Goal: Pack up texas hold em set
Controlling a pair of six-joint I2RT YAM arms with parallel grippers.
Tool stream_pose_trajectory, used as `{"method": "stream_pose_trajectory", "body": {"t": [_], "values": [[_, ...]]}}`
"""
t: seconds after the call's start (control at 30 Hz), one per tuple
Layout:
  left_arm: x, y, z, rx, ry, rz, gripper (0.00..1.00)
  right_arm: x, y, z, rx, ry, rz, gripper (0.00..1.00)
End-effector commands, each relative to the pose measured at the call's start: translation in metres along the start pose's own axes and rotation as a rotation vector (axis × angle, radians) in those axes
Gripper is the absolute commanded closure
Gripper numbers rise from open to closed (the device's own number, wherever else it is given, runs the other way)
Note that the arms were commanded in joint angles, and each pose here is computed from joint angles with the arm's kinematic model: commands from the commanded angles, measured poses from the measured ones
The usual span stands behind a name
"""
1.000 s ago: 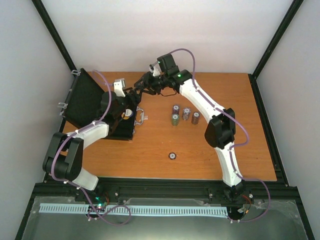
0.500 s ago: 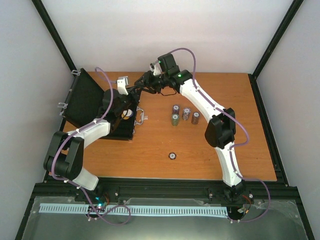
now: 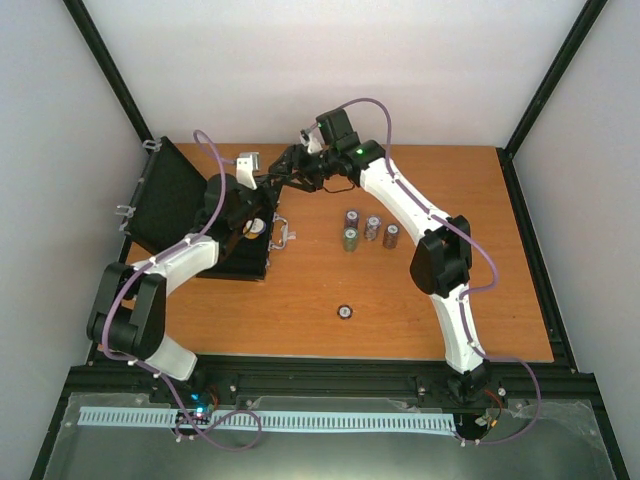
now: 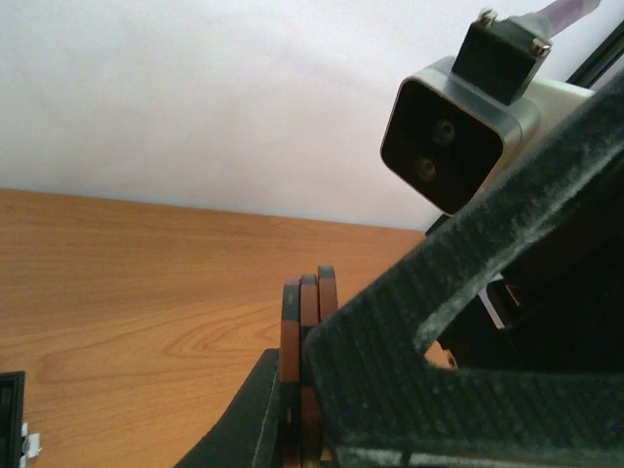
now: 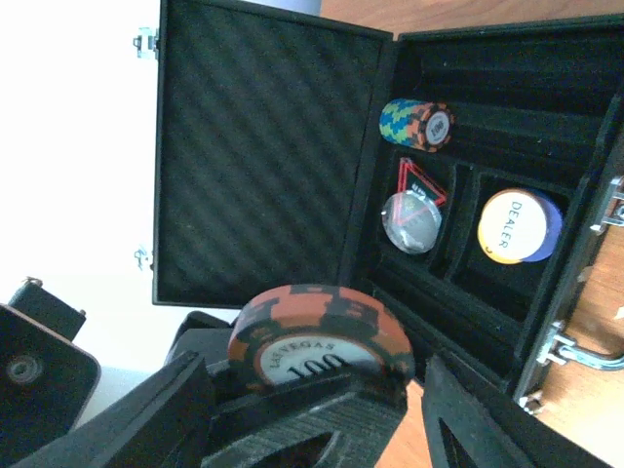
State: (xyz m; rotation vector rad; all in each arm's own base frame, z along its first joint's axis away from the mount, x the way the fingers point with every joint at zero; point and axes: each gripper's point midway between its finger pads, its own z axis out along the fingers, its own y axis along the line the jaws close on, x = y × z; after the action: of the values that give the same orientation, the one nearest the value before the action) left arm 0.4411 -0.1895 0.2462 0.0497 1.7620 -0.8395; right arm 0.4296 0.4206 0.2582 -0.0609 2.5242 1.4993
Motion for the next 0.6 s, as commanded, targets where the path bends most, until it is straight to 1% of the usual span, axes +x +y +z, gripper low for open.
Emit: {"method": "stream_pose_trajectory", "body": {"t": [0.0, 0.03, 0.13, 0.17, 0.27, 0.37, 0.47, 0.57], "values": [[-0.029, -0.016, -0.010, 0.033, -0.015, 0.077, 0.99, 0.020, 0.010, -0.003, -0.028, 0.083, -0.007, 0.31], [-0.027, -0.018, -0.013, 0.036, 0.003, 0.087, 0.99, 0.017, 0.012, -0.004, -0.032, 0.078, -0.012, 0.27], [-0.017, -0.020, -0.020, 0.044, 0.063, 0.103, 0.99, 0.007, 0.018, -0.009, -0.047, 0.052, -0.024, 0.04], [-0.015, -0.020, -0.021, 0.045, 0.079, 0.105, 0.99, 0.003, 0.020, -0.010, -0.056, 0.042, -0.028, 0.01], [-0.007, -0.017, -0.027, 0.028, 0.133, 0.110, 0.99, -0.012, 0.026, -0.021, -0.063, -0.004, -0.047, 0.00], [0.003, -0.003, -0.033, -0.036, 0.220, 0.095, 0.99, -0.024, 0.019, -0.034, -0.001, -0.063, -0.083, 0.00], [0.011, 0.023, -0.044, -0.148, 0.331, 0.072, 0.99, -0.026, -0.002, -0.046, 0.102, -0.081, -0.121, 0.00], [0.016, 0.049, -0.061, -0.272, 0.442, 0.064, 0.99, -0.016, -0.031, -0.053, 0.220, -0.055, -0.160, 0.00]]}}
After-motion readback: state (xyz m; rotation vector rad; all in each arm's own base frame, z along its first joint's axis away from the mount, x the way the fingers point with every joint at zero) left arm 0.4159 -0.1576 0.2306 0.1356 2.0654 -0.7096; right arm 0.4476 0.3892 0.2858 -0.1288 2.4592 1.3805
